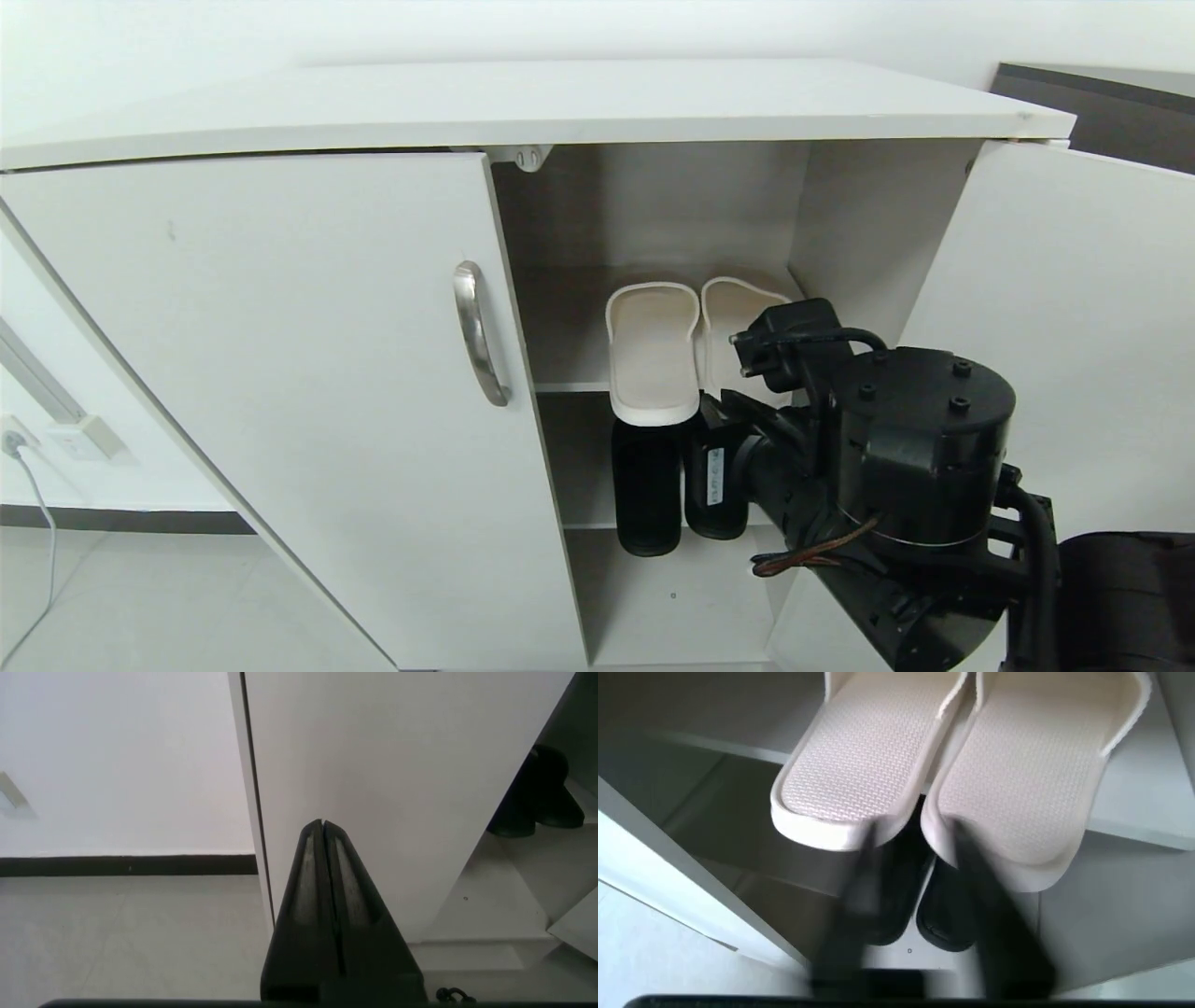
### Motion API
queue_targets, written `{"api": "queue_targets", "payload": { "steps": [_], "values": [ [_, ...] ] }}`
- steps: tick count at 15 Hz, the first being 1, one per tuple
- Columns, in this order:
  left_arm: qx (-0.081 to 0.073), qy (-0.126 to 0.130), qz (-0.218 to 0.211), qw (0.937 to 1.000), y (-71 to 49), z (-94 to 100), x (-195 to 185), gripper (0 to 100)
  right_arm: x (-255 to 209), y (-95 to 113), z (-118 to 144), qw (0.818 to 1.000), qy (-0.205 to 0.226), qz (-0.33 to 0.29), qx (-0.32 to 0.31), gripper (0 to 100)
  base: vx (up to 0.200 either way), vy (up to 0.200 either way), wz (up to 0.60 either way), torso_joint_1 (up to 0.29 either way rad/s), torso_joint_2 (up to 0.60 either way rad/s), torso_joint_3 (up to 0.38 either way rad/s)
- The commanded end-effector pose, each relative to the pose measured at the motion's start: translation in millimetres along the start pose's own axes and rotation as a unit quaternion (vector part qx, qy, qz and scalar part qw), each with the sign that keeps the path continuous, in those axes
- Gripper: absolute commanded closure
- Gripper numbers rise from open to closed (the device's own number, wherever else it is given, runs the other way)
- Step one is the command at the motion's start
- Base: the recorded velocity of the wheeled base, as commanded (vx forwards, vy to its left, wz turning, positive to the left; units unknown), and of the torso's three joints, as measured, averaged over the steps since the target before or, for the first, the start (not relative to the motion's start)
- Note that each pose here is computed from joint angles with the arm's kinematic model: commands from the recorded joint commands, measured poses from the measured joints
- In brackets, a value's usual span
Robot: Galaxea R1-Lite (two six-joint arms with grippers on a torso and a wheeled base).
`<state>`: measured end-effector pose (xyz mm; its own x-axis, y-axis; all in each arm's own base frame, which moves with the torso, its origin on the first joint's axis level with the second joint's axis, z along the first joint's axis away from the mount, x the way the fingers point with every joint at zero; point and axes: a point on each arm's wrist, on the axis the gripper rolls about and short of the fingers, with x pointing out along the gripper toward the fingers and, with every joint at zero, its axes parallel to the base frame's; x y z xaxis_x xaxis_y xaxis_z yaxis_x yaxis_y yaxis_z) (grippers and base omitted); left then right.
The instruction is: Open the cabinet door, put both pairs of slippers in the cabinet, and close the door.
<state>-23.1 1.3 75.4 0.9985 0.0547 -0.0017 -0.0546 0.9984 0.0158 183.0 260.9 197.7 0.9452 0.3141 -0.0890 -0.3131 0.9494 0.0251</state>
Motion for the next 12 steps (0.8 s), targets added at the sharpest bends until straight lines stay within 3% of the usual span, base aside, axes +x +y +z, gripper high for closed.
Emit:
{"api": "queue_targets", "payload": {
  "steps": [1, 8, 12],
  "values": [
    [0.0, 0.001, 0.0, 1.0, 0.0, 0.0, 0.1, 100, 1.4, 0.8, -2.8, 1.0, 0.004, -0.001, -0.003, 100, 0.0, 0.0, 0.0, 0.0, 0.0, 0.0],
    [0.0, 0.001, 0.0, 1.0, 0.0, -0.2, 0.1, 100, 1.4, 0.6, -4.5, 1.0, 0.006, -0.001, -0.006, 100, 0.0, 0.0, 0.0, 0.0, 0.0, 0.0],
    [0.0, 0.001, -0.001, 1.0, 0.0, 0.0, 0.1, 100, 1.6, 0.1, -4.9, 1.0, 0.007, -0.002, -0.007, 100, -0.2, 0.0, 0.0, -0.002, 0.0, 0.001]
  ]
}}
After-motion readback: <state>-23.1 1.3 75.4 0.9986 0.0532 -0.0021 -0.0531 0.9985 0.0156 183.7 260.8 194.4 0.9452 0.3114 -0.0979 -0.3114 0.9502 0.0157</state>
